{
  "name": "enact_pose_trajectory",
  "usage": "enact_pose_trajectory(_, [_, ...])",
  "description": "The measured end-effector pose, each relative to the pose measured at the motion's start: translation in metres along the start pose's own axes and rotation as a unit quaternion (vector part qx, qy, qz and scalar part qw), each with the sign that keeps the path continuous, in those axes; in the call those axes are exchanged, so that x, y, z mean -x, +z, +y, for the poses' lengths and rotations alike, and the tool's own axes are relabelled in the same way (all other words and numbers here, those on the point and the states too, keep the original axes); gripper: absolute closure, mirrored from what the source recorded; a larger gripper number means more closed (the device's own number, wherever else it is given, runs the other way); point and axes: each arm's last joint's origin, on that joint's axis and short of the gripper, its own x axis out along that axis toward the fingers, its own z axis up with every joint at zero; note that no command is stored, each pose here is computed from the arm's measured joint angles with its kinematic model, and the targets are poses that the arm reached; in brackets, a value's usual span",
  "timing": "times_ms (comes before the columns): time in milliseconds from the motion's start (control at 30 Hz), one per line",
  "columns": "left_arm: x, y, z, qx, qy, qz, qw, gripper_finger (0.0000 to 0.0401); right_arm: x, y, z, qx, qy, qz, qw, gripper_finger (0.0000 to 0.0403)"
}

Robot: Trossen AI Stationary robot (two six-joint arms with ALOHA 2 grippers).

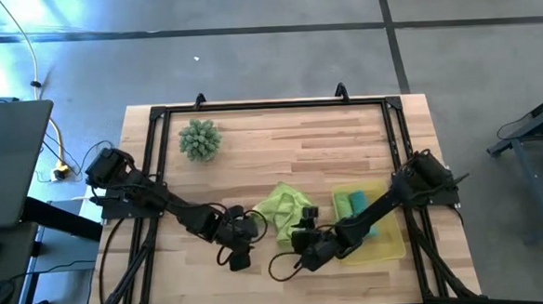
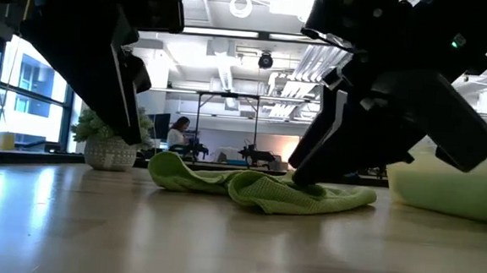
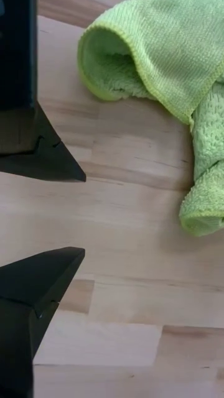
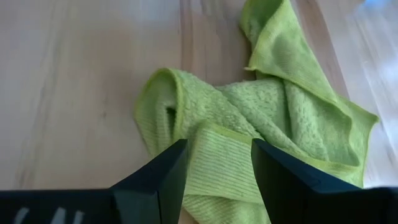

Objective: Roll microfiber towels into tight, uniform cylinder then place into a basket
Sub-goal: Fold the light green cloth

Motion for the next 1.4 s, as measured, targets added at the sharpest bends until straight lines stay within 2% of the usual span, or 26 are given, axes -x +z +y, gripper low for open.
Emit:
enact_pose_trajectory(300, [0.0, 0.0, 0.0, 0.0, 0.001, 0.001, 1.0, 0.0229, -0.001, 0.001, 0.002, -0.026, 0.011, 0.007, 1.0, 0.0231])
enact_pose_trajectory(433, [0.0, 0.0, 0.0, 0.0, 0.001, 0.001, 1.0, 0.0229, -0.001, 0.0, 0.0, -0.02, -0.015, 0.009, 1.0, 0.0236])
enact_pose_trajectory(733, [0.0, 0.0, 0.0, 0.0, 0.002, 0.0, 1.0, 0.0229, -0.001, -0.004, -0.003, -0.038, -0.024, 0.026, 0.999, 0.03])
enact_pose_trajectory(900, [0.0, 0.0, 0.0, 0.0, 0.002, 0.0, 1.0, 0.0229, -0.001, -0.005, -0.001, -0.059, -0.003, 0.035, 0.998, 0.0326])
enact_pose_trajectory(1200, [0.0, -0.002, 0.002, -0.002, 0.008, 0.009, 1.0, 0.0229, -0.001, -0.003, 0.0, -0.101, 0.017, 0.035, 0.994, 0.0313])
enact_pose_trajectory(1400, [0.0, -0.002, 0.002, -0.002, 0.008, 0.009, 1.0, 0.0229, -0.007, -0.008, 0.003, -0.109, 0.008, 0.037, 0.993, 0.031])
